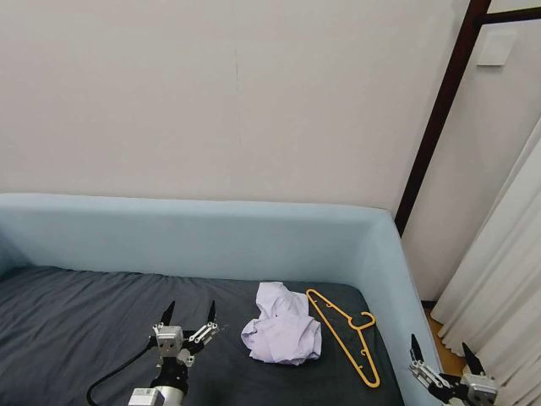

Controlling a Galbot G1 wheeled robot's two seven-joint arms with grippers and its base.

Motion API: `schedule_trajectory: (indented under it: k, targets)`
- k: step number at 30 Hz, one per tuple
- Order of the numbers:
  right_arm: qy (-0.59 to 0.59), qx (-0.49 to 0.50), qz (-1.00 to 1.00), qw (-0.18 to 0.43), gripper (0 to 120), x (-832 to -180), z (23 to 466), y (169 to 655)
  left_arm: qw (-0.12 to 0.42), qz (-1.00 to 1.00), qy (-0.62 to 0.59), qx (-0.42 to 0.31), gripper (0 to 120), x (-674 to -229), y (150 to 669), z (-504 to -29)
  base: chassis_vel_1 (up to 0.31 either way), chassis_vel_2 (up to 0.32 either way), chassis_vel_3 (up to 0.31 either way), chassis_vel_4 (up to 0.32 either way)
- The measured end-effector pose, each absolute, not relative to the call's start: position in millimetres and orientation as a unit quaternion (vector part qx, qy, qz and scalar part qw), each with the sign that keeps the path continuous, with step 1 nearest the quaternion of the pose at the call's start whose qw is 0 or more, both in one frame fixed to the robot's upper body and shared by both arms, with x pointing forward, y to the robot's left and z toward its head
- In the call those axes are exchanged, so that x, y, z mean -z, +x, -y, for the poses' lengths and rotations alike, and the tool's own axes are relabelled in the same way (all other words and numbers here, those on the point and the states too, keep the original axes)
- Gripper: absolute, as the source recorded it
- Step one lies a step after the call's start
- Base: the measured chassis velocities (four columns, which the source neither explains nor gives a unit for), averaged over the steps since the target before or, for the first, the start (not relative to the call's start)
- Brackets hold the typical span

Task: Pick up the clothes from the sofa and hang them on the clothes hanger.

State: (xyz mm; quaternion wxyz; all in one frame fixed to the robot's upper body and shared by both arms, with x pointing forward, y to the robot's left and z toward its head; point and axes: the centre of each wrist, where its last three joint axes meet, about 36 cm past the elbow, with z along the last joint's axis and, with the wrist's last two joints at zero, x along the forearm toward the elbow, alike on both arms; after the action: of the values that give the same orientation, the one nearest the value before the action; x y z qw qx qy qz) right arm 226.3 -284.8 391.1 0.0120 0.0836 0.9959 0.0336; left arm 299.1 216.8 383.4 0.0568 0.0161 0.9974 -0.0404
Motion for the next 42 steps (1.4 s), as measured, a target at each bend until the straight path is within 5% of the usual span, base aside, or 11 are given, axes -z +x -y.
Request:
schedule_trajectory:
  k: [12,30,42]
  targets:
    - [0.034,-0.015,-0.998,0.057,100,-429,280,227,0.159,-0.979,0.107,0.064,100,-408,312,-216,0.000,0.000,0.000,0.000]
    - [0.000,-0.025,-0.999,0.029,100,-404,293,242,0.114,-0.990,0.077,0.043,100,-385,300,-220,0.000,0.000,0.000,0.000]
    - [-0.033,-0.284,-0.950,-0.123,100,-405,290,344,0.130,-0.990,0.054,0.034,100,-364,286,-260,0.000,0.000,0.000,0.000]
